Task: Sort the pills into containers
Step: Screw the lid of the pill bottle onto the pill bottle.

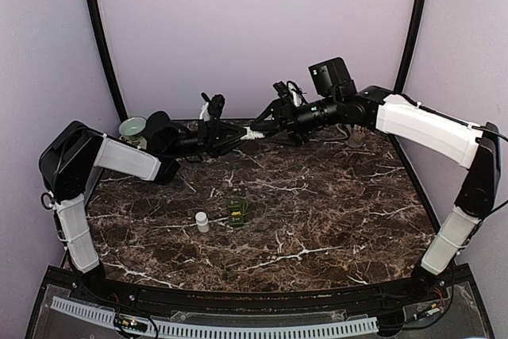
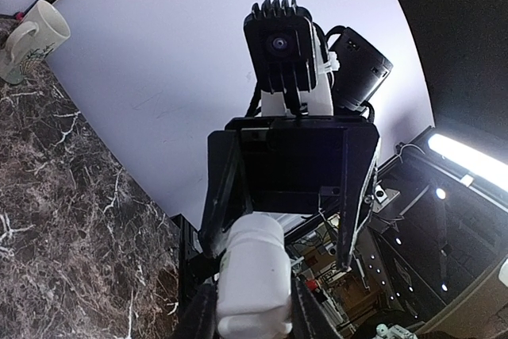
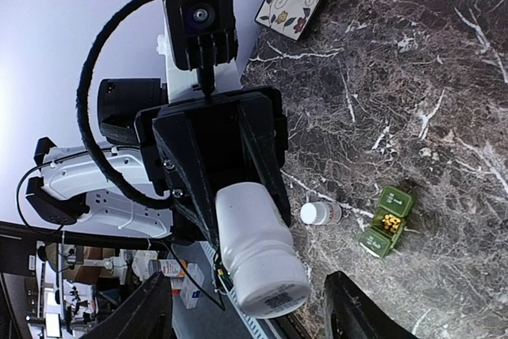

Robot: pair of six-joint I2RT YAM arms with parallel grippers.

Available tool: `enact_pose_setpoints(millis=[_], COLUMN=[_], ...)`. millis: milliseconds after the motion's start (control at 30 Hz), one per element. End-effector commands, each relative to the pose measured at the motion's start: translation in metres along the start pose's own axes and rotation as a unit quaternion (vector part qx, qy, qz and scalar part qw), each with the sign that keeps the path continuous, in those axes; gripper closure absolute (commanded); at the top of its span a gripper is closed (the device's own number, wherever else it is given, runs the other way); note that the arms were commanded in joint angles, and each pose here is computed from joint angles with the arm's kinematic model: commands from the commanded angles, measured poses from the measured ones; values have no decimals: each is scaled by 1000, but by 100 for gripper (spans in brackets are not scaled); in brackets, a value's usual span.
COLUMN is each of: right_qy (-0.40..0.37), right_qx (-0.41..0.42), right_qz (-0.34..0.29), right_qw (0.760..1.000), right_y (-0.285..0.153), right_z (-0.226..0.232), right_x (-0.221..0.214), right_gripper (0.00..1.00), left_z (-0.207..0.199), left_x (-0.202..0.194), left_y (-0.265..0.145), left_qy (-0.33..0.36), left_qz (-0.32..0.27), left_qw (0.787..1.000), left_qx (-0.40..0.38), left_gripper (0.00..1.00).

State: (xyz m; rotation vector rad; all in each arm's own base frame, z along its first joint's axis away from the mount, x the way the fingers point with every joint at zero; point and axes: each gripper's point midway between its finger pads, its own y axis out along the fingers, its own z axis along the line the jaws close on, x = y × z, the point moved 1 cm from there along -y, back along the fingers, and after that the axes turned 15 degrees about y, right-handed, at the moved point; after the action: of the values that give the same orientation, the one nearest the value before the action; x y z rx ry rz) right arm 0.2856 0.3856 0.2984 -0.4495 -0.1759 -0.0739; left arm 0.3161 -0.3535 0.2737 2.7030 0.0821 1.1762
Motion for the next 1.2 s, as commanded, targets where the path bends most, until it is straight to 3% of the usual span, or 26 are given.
enact_pose_setpoints(millis=[0,433,700,1167], right_qy=[-58,-162,-239,-265], right_qx=[3,-46,-67,-35], right_qz=[-34,-77,-68,-41], right_qw=[998,983,966,963], right_y=[-20,-49,-54,-44], right_z=[21,25,20,26], right_x=[8,11,6,-1], right_gripper=[34,32,32,35], left_z=[-14,-10,-17,-20], left_x=[14,15,18,16], left_y=[1,5,9,10], left_qy=[24,-11,-54,-91], left_qz=[-6,7,23,31], left_qw=[999,999,996,991], left_qx=[-27,-43,-65,-90], left_gripper=[100,100,100,100])
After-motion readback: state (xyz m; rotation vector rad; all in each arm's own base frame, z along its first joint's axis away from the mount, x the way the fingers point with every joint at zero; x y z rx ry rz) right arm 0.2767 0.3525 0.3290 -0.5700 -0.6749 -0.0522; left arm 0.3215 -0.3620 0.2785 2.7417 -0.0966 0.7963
